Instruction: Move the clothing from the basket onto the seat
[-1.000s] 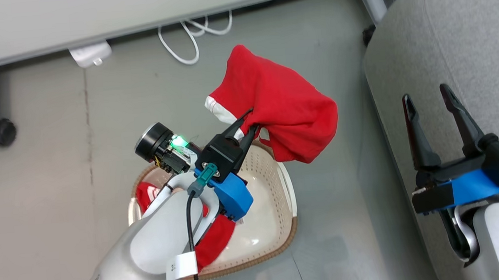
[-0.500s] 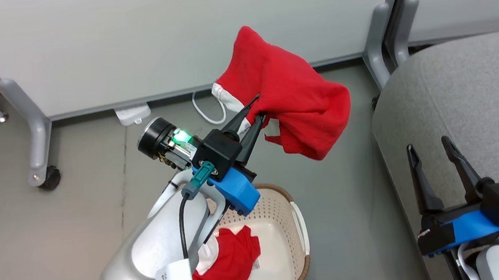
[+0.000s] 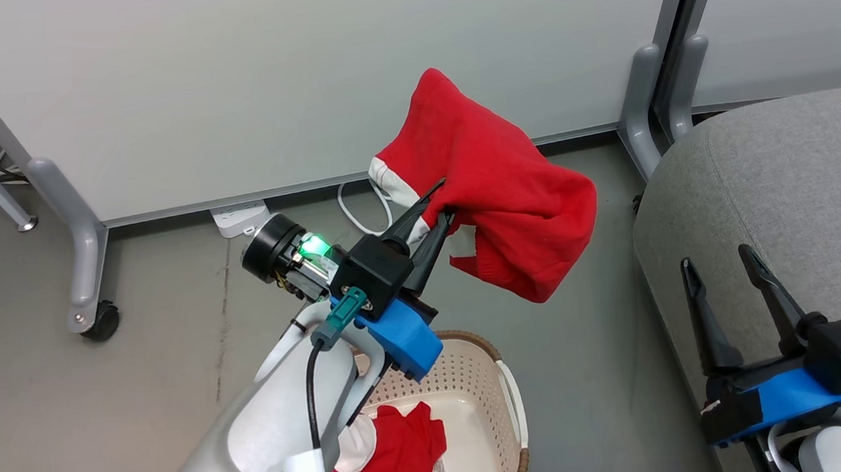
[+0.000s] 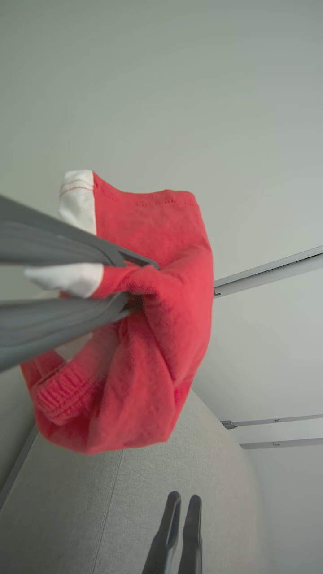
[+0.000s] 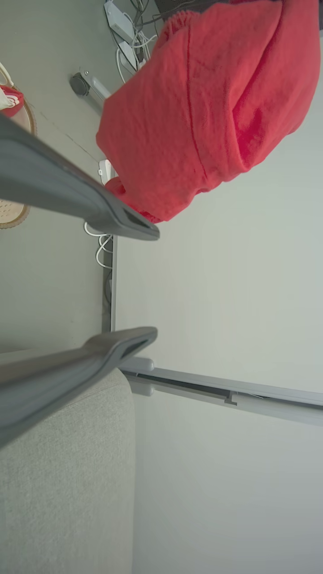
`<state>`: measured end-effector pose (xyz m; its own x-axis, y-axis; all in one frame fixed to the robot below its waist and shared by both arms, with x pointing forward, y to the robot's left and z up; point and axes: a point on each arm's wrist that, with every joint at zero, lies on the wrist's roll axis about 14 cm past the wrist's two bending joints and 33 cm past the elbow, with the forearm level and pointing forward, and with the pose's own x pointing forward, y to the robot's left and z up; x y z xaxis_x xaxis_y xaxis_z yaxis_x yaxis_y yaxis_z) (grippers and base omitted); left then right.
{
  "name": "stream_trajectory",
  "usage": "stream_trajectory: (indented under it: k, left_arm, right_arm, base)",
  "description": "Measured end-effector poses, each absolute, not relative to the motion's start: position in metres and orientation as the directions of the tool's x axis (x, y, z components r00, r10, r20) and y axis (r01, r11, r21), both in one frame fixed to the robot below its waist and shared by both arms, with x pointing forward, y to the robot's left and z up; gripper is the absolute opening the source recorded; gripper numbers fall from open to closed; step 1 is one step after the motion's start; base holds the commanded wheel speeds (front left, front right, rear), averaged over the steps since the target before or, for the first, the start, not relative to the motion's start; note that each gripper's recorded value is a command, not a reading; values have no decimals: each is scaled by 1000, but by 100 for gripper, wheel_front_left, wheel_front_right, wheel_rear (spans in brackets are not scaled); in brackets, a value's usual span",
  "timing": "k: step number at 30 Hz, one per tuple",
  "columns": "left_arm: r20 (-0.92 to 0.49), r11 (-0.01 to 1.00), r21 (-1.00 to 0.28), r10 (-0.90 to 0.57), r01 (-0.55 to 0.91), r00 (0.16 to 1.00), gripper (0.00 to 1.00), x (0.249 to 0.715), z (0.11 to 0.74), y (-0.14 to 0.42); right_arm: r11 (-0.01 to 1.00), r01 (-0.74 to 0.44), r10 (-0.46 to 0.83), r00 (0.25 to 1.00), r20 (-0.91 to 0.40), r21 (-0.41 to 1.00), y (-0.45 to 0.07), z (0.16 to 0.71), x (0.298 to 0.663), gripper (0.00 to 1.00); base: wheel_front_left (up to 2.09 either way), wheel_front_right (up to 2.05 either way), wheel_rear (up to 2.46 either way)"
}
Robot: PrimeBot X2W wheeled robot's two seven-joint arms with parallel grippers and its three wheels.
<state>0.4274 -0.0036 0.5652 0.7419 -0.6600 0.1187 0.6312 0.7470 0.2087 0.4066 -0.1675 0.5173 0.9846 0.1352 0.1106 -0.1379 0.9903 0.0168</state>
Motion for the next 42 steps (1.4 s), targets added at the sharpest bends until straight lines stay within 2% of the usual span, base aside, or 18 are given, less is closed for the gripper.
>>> stream_trajectory:
  k: [6,10,22,29,36,42]
  left_arm:
    - [116,747,206,-660,632,742,0,427,564,-4]
    - [115,745,209,-662,633,741,0,427,564,-4]
    - [98,750,192,-656,633,748,0,434,554,-2]
    - [97,751,187,-655,633,749,0,439,551,-4]
    - [85,742,180,-666,646,741,0,440,545,-8]
    - [82,739,178,-670,650,738,0,444,543,-10]
  right_arm:
    - [983,-183,182,975,126,-5,-155,523,407,100]
    - [973,-231,231,955,186,-23,-141,544,411,100]
    - [891,-438,452,833,318,-120,-70,595,422,100]
    - [844,-518,536,819,204,-139,-42,559,436,100]
    - [818,-545,565,822,79,-184,-35,523,453,100]
    - [800,-566,583,812,33,-198,-23,510,462,100]
  base:
    - [0,0,0]
    - [0,0,0]
    - [0,0,0]
    - [0,0,0]
    - [0,0,0]
    - [0,0,0]
